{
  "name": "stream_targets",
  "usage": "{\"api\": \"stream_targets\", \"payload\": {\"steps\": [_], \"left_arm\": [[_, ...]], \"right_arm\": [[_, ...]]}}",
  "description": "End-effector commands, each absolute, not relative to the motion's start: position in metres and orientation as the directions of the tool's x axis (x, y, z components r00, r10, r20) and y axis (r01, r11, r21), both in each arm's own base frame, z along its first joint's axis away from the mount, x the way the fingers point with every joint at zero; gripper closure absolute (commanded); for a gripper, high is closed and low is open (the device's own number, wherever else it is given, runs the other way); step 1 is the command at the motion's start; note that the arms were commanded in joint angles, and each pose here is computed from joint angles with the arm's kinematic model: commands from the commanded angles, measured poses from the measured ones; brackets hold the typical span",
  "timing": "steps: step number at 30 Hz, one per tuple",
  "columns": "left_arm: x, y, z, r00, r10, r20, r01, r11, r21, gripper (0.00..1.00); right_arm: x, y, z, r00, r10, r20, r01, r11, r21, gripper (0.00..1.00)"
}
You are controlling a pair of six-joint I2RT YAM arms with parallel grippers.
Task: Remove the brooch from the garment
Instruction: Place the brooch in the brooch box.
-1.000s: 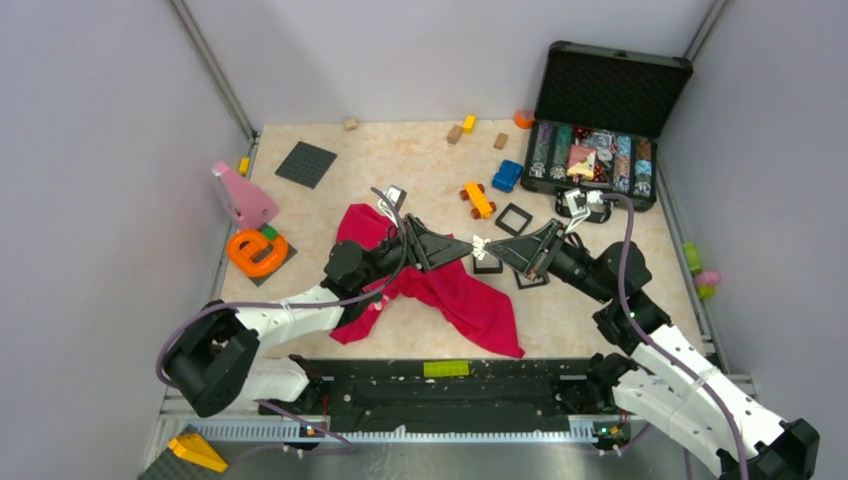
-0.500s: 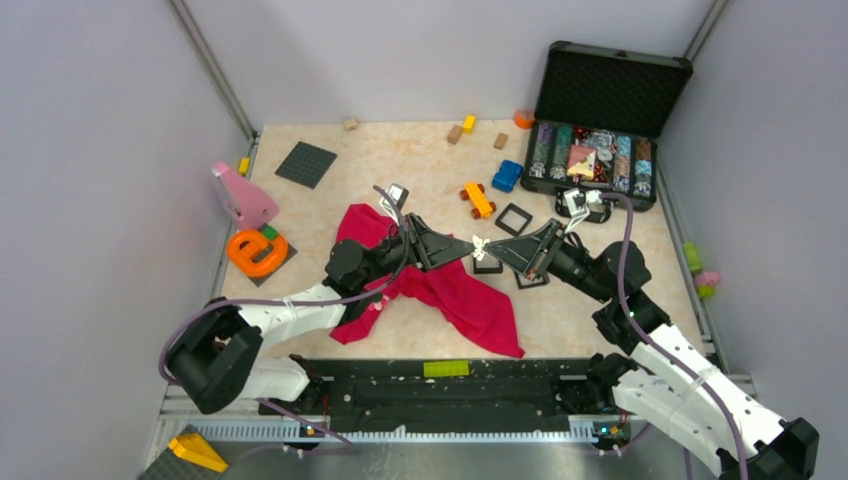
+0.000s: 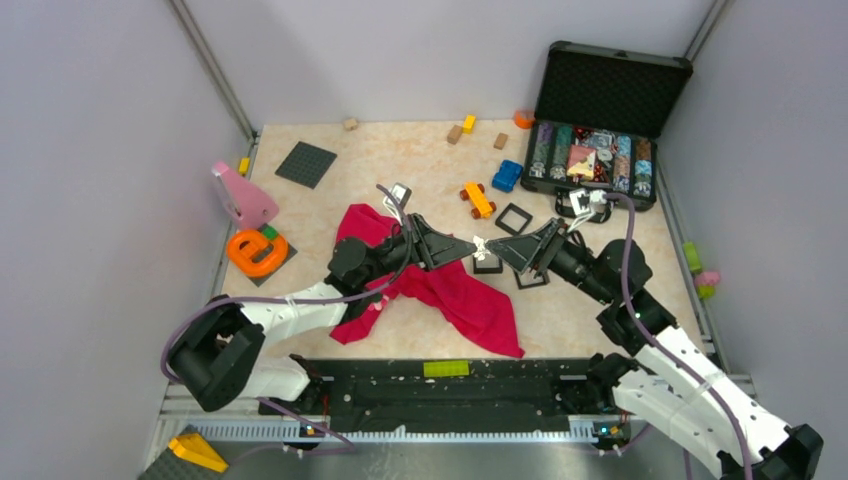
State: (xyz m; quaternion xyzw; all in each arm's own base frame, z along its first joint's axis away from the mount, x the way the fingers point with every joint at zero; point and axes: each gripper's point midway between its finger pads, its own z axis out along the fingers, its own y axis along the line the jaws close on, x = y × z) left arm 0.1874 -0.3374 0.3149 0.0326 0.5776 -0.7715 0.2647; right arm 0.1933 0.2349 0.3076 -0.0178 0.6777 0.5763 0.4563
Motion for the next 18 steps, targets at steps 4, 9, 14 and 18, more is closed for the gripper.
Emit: {"api": "stream_targets", "payload": {"steps": [4, 9, 14, 18], "left_arm": [[0.212, -0.353, 0.287, -0.830, -0.369, -0.419, 0.466, -0.043, -0.884, 1.00], [0.224, -0.370, 0.253, -0.833, -0.307, -0.460, 0.474, 0.033, -0.880, 1.00], [0.238, -0.388, 0.222, -0.863, -0.271, -0.427, 0.425, 0.069, -0.903, 1.00], [0.247, -0.409, 0.206, -0.885, -0.250, -0.392, 0.391, 0.055, -0.919, 1.00]], "right_arm": [[0.212, 0.174, 0.309, -0.393, 0.535, -0.748, -0.395, 0.636, 0.663, 0.37], [0.219, 0.137, 0.285, -0.356, 0.467, -0.809, -0.235, 0.793, 0.561, 0.38], [0.220, 0.117, 0.274, -0.329, 0.446, -0.833, -0.153, 0.845, 0.513, 0.38], [0.220, 0.115, 0.273, -0.320, 0.454, -0.832, -0.149, 0.843, 0.517, 0.39]]}}
